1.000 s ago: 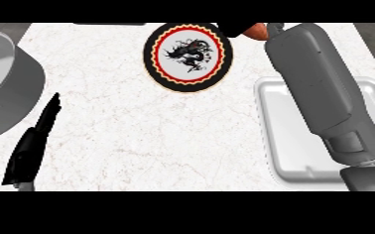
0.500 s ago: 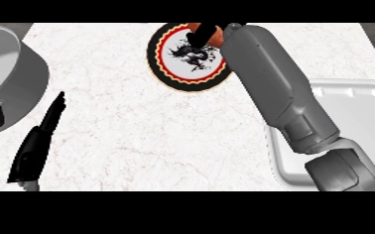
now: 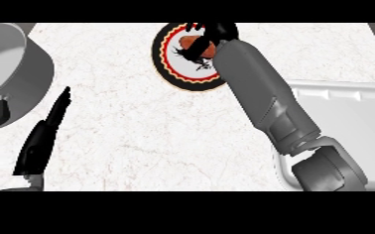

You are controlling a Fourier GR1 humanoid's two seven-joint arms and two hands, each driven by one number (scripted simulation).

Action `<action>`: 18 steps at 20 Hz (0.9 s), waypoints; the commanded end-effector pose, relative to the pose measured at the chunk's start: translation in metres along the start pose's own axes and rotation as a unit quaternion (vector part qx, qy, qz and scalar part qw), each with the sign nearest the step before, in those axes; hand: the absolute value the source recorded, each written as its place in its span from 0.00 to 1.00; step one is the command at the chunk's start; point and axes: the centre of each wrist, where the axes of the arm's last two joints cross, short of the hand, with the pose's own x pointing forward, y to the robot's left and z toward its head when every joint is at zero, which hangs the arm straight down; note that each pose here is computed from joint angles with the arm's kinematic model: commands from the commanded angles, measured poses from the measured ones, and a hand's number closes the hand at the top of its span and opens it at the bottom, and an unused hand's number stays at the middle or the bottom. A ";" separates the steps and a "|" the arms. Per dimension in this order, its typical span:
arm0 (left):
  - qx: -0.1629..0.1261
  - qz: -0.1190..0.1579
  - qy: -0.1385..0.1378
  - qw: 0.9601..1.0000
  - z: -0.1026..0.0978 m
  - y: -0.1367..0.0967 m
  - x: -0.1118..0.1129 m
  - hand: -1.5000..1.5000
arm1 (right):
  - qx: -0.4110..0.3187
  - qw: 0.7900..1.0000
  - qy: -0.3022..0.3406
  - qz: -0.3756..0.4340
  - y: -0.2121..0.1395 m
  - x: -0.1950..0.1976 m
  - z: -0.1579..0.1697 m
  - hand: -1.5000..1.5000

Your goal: Pick the sweet potato from the tray and place it in the plate

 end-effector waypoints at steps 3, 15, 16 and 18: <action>-0.014 0.003 -0.010 1.000 -0.007 0.007 0.018 0.50 | -0.021 0.999 0.026 -0.030 0.007 -0.005 -0.001 0.00; 0.009 -0.002 0.009 1.000 0.011 0.011 -0.009 0.50 | -0.191 0.960 0.035 -0.202 -0.023 -0.037 -0.004 0.00; 0.010 0.002 0.017 1.000 0.006 0.009 -0.008 0.50 | -0.201 0.954 0.038 -0.220 -0.038 -0.038 -0.007 0.00; 0.020 0.005 0.013 1.000 0.011 0.005 -0.003 0.50 | -0.197 0.944 0.030 -0.263 -0.035 -0.066 -0.001 0.00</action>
